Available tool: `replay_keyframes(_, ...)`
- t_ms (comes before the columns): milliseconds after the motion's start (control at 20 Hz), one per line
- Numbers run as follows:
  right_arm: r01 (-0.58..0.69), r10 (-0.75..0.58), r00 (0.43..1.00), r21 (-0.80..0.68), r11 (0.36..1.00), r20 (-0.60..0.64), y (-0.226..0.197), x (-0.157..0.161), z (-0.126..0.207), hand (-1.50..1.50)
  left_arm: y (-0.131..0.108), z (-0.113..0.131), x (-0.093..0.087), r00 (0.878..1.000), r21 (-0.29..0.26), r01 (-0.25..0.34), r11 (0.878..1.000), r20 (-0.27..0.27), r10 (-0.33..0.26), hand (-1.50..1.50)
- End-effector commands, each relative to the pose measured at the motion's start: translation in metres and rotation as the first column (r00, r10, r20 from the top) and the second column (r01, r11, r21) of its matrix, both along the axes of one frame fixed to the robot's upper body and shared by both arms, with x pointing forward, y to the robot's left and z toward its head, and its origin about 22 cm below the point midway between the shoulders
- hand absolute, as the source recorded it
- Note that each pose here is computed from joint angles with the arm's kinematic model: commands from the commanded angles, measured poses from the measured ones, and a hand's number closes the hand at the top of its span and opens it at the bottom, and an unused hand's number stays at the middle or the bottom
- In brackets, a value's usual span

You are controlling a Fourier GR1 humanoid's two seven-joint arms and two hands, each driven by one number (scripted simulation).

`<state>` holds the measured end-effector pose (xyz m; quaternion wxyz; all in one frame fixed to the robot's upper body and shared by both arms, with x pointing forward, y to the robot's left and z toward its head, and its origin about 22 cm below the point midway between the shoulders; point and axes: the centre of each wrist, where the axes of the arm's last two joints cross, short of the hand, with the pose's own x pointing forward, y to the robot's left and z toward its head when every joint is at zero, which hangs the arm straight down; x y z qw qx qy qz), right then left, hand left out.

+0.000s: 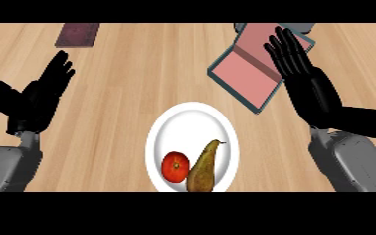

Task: Pick the pear from the plate and place it in the cardboard box

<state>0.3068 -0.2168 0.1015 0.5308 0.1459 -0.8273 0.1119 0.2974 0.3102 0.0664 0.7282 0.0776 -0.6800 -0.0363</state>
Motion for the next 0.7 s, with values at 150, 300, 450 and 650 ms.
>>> replay_keyframes(150,0.354,-0.324,0.934,-0.267,0.896,0.151,-0.004,-0.009,0.044,-1.50,-0.006,0.012,-0.004,0.983,0.154,0.133,0.979,0.108,-0.151,0.00)
replay_keyframes(300,0.449,-0.421,0.884,-0.626,0.637,0.205,-0.056,-0.004,0.037,-1.50,-0.007,0.017,-0.002,0.976,0.211,0.161,0.964,0.113,-0.188,0.00)
replay_keyframes(450,0.508,-0.472,0.844,-0.659,0.555,0.254,-0.041,-0.017,0.048,-1.50,-0.012,0.012,-0.007,0.963,0.236,0.203,0.950,0.127,-0.237,0.00)
replay_keyframes(650,0.488,-0.368,0.860,-0.784,0.384,0.355,-0.020,-0.044,0.058,-1.50,-0.016,0.010,-0.012,0.951,0.261,0.230,0.938,0.146,-0.274,0.00)
